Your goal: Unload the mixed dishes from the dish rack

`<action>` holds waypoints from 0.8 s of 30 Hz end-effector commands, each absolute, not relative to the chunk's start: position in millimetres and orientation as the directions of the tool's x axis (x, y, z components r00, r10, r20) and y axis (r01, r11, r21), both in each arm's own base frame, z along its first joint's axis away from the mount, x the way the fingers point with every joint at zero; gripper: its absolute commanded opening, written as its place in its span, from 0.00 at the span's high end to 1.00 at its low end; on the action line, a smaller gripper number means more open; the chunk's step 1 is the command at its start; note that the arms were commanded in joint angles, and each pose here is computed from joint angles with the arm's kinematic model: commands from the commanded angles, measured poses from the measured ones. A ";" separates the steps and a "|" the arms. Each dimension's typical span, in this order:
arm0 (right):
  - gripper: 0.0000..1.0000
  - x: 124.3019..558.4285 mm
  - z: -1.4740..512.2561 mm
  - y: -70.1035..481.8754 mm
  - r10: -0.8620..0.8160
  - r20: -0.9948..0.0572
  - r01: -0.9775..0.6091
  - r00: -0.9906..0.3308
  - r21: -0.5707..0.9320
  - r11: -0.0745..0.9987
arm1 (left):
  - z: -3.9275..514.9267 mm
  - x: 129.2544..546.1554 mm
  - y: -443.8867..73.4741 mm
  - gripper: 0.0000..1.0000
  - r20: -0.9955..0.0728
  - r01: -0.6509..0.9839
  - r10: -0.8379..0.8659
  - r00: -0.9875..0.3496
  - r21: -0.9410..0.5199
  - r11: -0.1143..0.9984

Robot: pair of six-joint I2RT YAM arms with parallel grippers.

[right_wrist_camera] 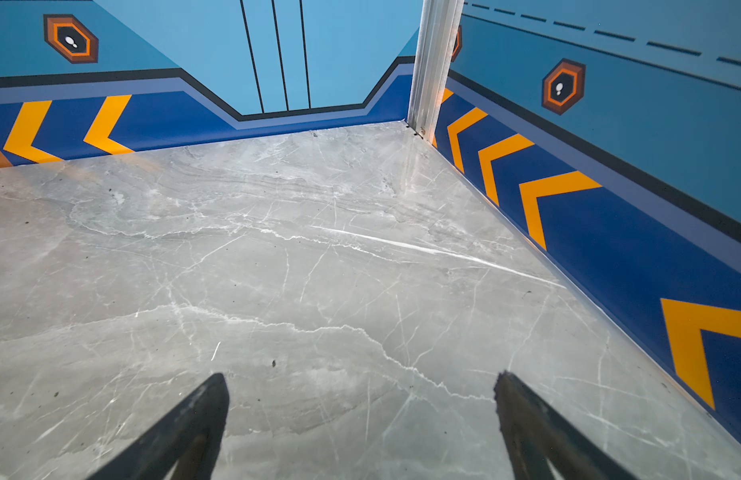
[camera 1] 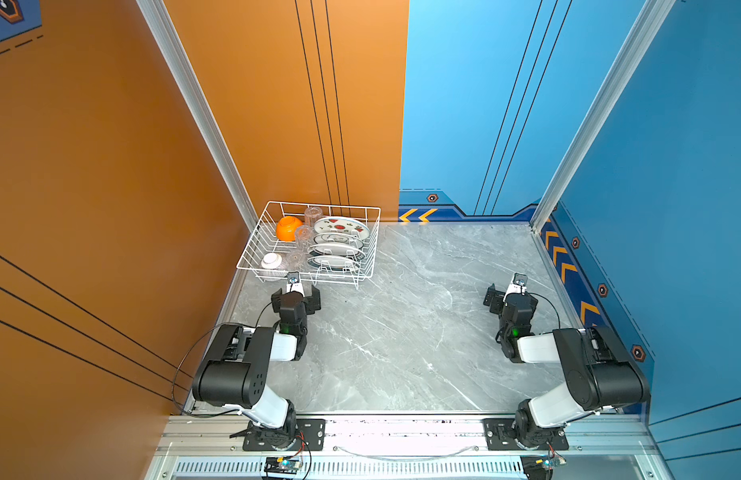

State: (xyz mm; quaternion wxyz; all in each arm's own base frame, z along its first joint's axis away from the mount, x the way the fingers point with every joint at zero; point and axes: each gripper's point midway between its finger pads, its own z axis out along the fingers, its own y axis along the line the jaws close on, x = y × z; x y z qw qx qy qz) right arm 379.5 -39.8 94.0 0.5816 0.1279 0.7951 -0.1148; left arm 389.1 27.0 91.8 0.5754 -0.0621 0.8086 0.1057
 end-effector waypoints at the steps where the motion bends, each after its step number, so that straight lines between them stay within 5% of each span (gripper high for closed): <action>1: 0.00 383.7 98.9 -39.2 0.059 -0.958 0.334 -0.281 -0.040 0.942 | 93.0 391.6 27.2 0.02 -0.947 -0.208 0.005 -0.320 0.075 0.975; 24: 0.00 386.0 100.5 -37.4 0.063 -0.953 0.310 -0.297 -0.034 0.950 | 97.9 387.0 24.6 0.02 -0.951 -0.251 0.049 -0.304 0.129 0.959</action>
